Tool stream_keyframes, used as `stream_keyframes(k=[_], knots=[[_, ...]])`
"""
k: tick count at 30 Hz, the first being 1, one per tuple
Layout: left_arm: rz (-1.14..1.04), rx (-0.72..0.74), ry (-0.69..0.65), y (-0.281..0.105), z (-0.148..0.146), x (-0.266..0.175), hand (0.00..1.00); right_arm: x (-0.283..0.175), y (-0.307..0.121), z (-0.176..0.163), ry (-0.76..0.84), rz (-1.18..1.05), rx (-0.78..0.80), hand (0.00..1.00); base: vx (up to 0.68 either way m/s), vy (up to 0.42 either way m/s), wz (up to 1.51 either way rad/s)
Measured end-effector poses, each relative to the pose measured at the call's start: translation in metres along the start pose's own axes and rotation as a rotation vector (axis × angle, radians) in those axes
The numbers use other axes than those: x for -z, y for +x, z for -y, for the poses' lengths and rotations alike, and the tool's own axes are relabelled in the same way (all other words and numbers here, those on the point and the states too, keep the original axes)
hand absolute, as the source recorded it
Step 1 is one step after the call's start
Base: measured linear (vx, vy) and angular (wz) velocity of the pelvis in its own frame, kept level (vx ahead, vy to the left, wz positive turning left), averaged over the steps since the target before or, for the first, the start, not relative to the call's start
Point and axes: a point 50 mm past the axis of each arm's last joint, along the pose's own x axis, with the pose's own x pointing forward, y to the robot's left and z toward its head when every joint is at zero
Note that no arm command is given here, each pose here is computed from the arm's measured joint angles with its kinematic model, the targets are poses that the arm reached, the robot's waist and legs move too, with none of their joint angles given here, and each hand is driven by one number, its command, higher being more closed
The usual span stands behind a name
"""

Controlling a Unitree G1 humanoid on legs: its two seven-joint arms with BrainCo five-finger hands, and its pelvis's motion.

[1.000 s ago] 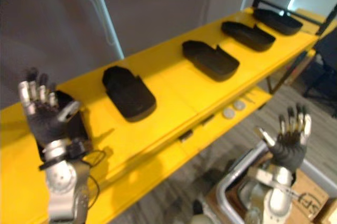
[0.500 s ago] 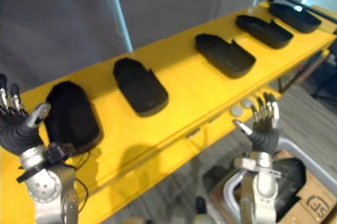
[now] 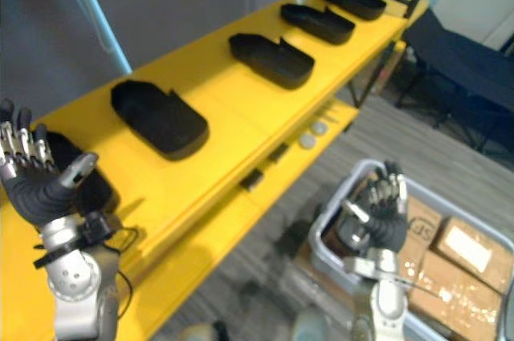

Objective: Walk over and take plastic housings, then place them on the shelf

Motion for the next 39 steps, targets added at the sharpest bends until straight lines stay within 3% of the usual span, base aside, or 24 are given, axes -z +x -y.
stream_keyframes(k=[3,12,19,26,32,39], knots=[[-0.061,-0.020,0.020,-0.001,-0.011,0.010,0.00,0.007,0.001,-0.001,0.004,-0.028,0.012,0.00,-0.04,-0.400,-0.20],[-0.259,-0.042,-0.056,-0.042,-0.005,0.028,0.00,0.011,0.004,0.021,-0.084,-0.114,0.004,0.00,-0.03,-0.215,-0.34],[-0.276,0.280,-0.154,-0.049,0.025,0.030,0.00,0.003,-0.001,0.044,-0.193,-0.084,0.236,0.00,-0.10,0.109,-0.23],[-0.515,0.576,-0.117,-0.071,0.053,0.075,0.00,0.019,0.027,0.060,-0.272,-0.184,0.350,0.00,-0.09,0.054,-0.15],[-0.741,0.674,-0.078,-0.102,0.068,0.111,0.00,0.058,0.052,0.083,-0.386,-0.355,0.525,0.00,-0.06,0.023,0.18],[-0.892,0.726,0.002,-0.127,0.062,0.135,0.00,0.044,0.100,0.090,-0.452,-0.313,0.560,0.00,-0.05,0.019,0.17]])
